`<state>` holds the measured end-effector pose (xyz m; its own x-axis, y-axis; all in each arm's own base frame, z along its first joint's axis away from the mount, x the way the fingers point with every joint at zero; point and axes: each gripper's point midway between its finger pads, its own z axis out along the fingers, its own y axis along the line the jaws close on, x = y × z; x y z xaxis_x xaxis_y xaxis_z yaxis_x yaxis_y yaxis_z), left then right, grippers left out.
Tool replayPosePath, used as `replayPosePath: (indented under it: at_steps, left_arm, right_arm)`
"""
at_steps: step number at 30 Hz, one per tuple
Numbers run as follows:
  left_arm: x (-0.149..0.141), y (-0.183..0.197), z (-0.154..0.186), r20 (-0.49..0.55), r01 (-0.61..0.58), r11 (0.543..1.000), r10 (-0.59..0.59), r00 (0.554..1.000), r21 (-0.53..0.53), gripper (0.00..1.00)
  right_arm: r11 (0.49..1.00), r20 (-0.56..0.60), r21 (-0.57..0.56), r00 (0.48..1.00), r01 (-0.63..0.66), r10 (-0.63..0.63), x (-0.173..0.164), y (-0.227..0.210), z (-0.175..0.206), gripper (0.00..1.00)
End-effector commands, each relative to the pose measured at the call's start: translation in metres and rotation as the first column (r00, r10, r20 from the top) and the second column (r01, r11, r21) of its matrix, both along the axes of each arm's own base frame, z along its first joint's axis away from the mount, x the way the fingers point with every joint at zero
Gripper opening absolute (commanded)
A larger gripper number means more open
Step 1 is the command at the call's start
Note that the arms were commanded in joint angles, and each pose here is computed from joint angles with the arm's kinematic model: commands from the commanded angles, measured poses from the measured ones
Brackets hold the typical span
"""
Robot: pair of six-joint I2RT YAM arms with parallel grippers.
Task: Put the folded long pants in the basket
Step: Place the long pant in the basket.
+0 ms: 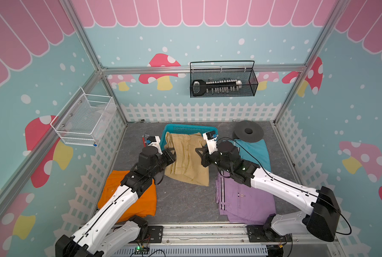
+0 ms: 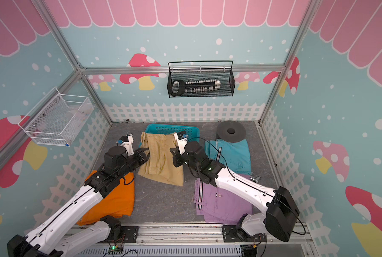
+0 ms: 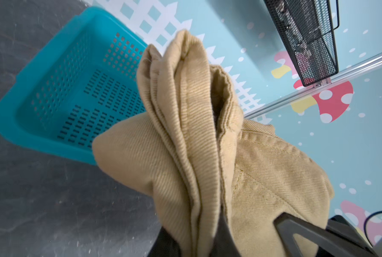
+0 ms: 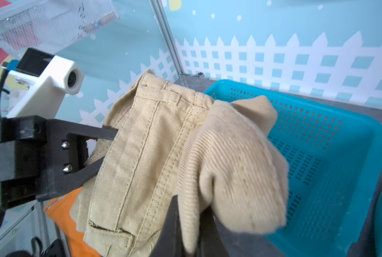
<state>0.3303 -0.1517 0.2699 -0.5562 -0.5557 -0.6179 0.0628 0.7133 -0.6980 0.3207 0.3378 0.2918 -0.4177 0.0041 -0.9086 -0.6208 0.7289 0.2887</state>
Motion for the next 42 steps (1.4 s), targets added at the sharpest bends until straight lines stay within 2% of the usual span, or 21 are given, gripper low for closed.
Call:
replayPosePath:
  at_steps: [1, 6, 9, 15, 18, 24, 31, 37, 39, 42]
  left_arm:
    - [0.027, -0.003, 0.016, 0.047, 0.038, 0.998, -0.040, 0.998, 0.054, 0.00]
    - [0.081, -0.001, -0.011, -0.031, 0.077, 0.995, -0.075, 0.997, 0.064, 0.00]
    - [0.110, -0.003, -0.026, -0.040, 0.096, 0.992, -0.093, 0.995, 0.077, 0.00]
    - [0.156, 0.001, -0.061, -0.099, 0.087, 0.993, -0.079, 0.992, 0.079, 0.00]
    - [0.171, -0.002, -0.079, -0.134, 0.100, 0.992, -0.090, 0.987, 0.072, 0.00]
    - [0.178, -0.001, -0.109, -0.194, 0.098, 0.993, -0.083, 0.977, 0.069, 0.00]
    - [0.165, 0.011, -0.118, -0.235, 0.036, 0.996, -0.017, 0.972, 0.078, 0.00]
    - [0.159, 0.018, -0.108, -0.228, 0.006, 0.995, 0.016, 0.974, 0.099, 0.00]
    - [0.163, 0.018, -0.112, -0.243, 0.009, 0.994, 0.018, 0.970, 0.112, 0.00]
    - [0.171, 0.019, -0.136, -0.313, 0.019, 0.989, 0.027, 0.949, 0.145, 0.00]
  right_arm:
    - [0.999, 0.017, 0.003, 0.999, -0.051, 0.051, 0.027, 0.009, 0.015, 0.00]
    - [0.999, -0.006, -0.016, 0.999, -0.034, 0.034, 0.080, 0.007, 0.003, 0.00]
    - [0.999, -0.011, -0.040, 1.000, -0.026, 0.025, 0.110, 0.006, -0.007, 0.00]
    - [0.993, -0.083, -0.115, 0.996, -0.025, 0.015, 0.162, 0.015, -0.057, 0.00]
    - [0.991, -0.118, -0.130, 0.993, -0.028, 0.013, 0.175, 0.017, -0.083, 0.00]
    - [0.985, -0.199, -0.172, 0.980, -0.020, -0.015, 0.181, 0.012, -0.129, 0.00]
    - [0.979, -0.218, -0.204, 0.975, -0.002, -0.044, 0.171, 0.001, -0.136, 0.00]
    - [0.973, -0.239, -0.230, 0.968, 0.016, -0.072, 0.163, -0.009, -0.130, 0.00]
    - [0.971, -0.267, -0.240, 0.960, 0.017, -0.083, 0.158, -0.013, -0.140, 0.00]
    - [0.963, -0.296, -0.266, 0.948, 0.037, -0.118, 0.153, -0.021, -0.165, 0.00]
